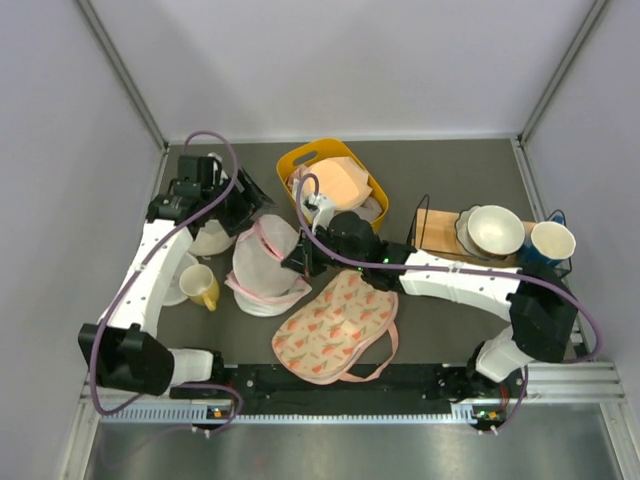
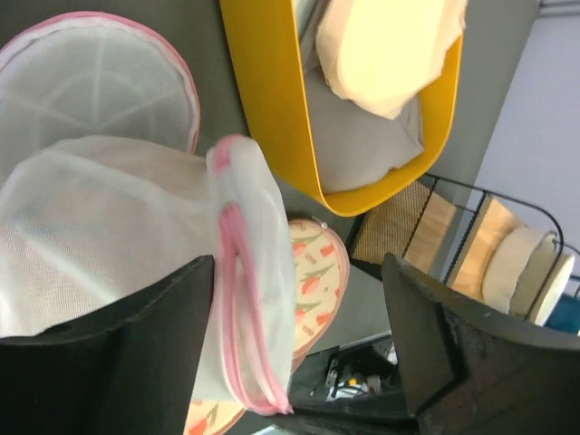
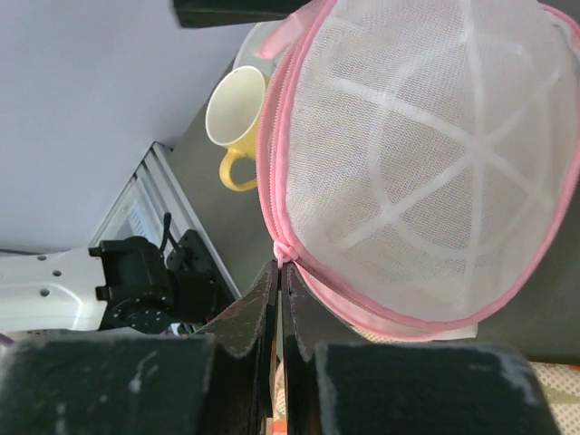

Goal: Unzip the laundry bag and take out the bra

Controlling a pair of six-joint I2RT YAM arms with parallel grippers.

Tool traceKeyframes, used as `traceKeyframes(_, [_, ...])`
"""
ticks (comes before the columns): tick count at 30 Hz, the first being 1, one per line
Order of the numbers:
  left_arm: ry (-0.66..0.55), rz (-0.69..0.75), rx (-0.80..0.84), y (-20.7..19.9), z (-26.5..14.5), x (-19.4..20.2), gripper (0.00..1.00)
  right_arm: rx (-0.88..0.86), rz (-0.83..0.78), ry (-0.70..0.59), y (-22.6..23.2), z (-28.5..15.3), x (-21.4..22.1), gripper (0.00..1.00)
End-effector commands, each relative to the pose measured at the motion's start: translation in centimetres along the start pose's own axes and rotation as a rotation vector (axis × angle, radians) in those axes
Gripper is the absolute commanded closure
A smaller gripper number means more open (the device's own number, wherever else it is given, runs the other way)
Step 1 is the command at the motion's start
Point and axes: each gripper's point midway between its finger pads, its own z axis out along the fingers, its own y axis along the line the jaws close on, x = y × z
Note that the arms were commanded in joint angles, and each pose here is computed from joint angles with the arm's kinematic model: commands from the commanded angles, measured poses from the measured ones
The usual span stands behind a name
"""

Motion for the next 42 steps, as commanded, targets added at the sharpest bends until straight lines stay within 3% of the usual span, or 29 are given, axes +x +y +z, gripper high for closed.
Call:
traceKeyframes(1, [-0.151,0.033,0.1,-2.6,-4.5,-1.2,0.14,-0.039,-0.01,-0.016,1.3,0.9,-1.0,1.0])
traceKeyframes(6, [-0.196,-0.063,0.109,-1.1,-6.7,0.9,0.16,-0.058,0.009,-0.002,1.3,1.4,-0.6,1.0])
traceKeyframes(11, [-0.056,-0.108,0.173,-0.2,-5.3,4.7,0.22,-0.053,0.015,0.015,0.8,1.5,-0.3,1.0])
traceKeyframes(16, [-0.004,-0.086,0.183,0.1,-4.3,5.5,0.21,-0.037,0.008,0.022,0.3,1.4,0.2,1.0])
traceKeyframes(19, [0.007,-0.075,0.157,0.6,-3.1,5.4,0.26,-0.039,0.006,0.021,0.4,1.3,0.1,1.0])
traceKeyframes(22, [-0.006,-0.058,0.124,1.2,-2.3,4.8,0.45,-0.029,-0.002,0.006,0.4,0.9,-0.3,1.0])
traceKeyframes(23, [-0.007,-0.049,0.122,1.2,-2.3,4.7,0.63,-0.022,-0.007,0.005,0.2,0.7,-0.3,1.0])
traceKeyframes(26, [-0.017,-0.014,0.13,0.5,-2.4,3.9,1.0,-0.017,-0.013,-0.005,0.2,-0.1,-0.4,1.0])
traceKeyframes(37, [-0.221,0.047,0.073,-1.3,-6.4,-1.9,1.0,0.021,0.012,0.013,-2.5,-2.7,1.8,1.0])
traceKeyframes(42, [-0.119,0.048,0.154,-2.5,-6.2,0.3,0.98,0.007,-0.003,0.002,-2.0,-2.2,0.8,1.0])
